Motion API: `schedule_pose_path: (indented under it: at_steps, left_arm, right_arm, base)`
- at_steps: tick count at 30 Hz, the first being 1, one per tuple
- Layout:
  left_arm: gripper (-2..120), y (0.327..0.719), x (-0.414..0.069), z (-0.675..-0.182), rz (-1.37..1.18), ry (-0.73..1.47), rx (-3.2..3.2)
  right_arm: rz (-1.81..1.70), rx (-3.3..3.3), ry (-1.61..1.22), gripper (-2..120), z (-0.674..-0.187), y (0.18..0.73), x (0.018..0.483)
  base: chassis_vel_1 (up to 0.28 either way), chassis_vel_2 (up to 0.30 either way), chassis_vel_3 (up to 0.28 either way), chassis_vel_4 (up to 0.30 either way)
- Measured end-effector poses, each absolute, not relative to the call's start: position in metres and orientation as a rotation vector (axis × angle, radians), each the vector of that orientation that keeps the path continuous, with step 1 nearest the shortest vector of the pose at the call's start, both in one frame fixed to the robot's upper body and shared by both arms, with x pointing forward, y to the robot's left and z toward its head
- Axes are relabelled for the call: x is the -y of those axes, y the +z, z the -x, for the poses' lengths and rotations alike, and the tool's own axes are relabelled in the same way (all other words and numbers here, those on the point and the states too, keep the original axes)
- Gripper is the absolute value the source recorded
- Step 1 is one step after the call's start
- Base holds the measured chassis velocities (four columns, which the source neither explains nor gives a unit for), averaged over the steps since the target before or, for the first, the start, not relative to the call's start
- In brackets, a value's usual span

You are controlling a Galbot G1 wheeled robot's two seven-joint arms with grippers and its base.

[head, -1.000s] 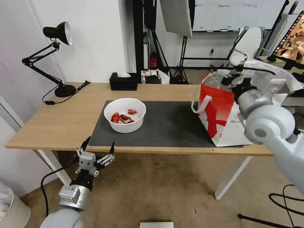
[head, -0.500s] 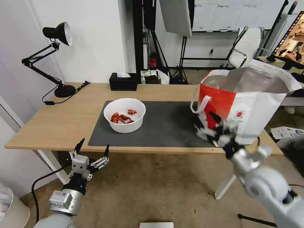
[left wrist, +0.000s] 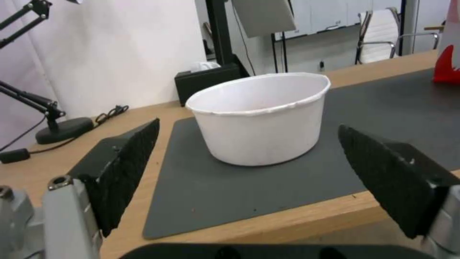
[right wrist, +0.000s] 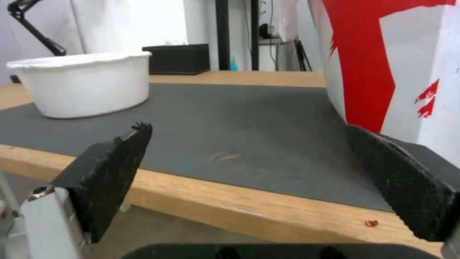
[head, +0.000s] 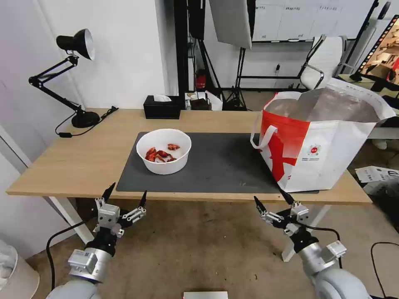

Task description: Pick up the trash from the table and place it into the takeout bag.

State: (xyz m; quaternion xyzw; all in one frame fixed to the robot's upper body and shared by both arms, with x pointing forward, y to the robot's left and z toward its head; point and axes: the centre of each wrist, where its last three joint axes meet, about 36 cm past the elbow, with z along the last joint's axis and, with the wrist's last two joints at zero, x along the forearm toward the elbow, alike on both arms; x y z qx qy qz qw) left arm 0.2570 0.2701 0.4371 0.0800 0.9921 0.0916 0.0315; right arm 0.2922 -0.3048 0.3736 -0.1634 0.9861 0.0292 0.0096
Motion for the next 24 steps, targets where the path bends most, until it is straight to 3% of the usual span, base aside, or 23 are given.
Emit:
schedule_pose_path:
  at_steps: [12, 15, 18, 24]
  left_arm:
    - [100, 0.438, -0.273, -0.262, -0.215, 0.286, -3.054]
    - [100, 0.451, -0.278, -0.280, -0.129, 0.236, -3.069]
    - [100, 0.491, -0.288, -0.315, -0.032, 0.090, -3.126]
    - [100, 0.543, -0.310, -0.359, -0.106, -0.203, -3.251]
  right_arm:
    - [0.495, -3.081, 0.097, 100, -0.294, 0.374, 0.302]
    - [0.496, -3.082, 0.098, 100, -0.294, 0.374, 0.302]
    - [0.495, -3.082, 0.099, 100, -0.294, 0.374, 0.302]
    - [0.495, -3.082, 0.100, 100, -0.294, 0.374, 0.302]
  base:
    - [0.000, 0.000, 0.000, 0.000]
    - [0.000, 0.000, 0.000, 0.000]
    - [0.000, 0.000, 0.000, 0.000]
    - [0.000, 0.000, 0.000, 0.000]
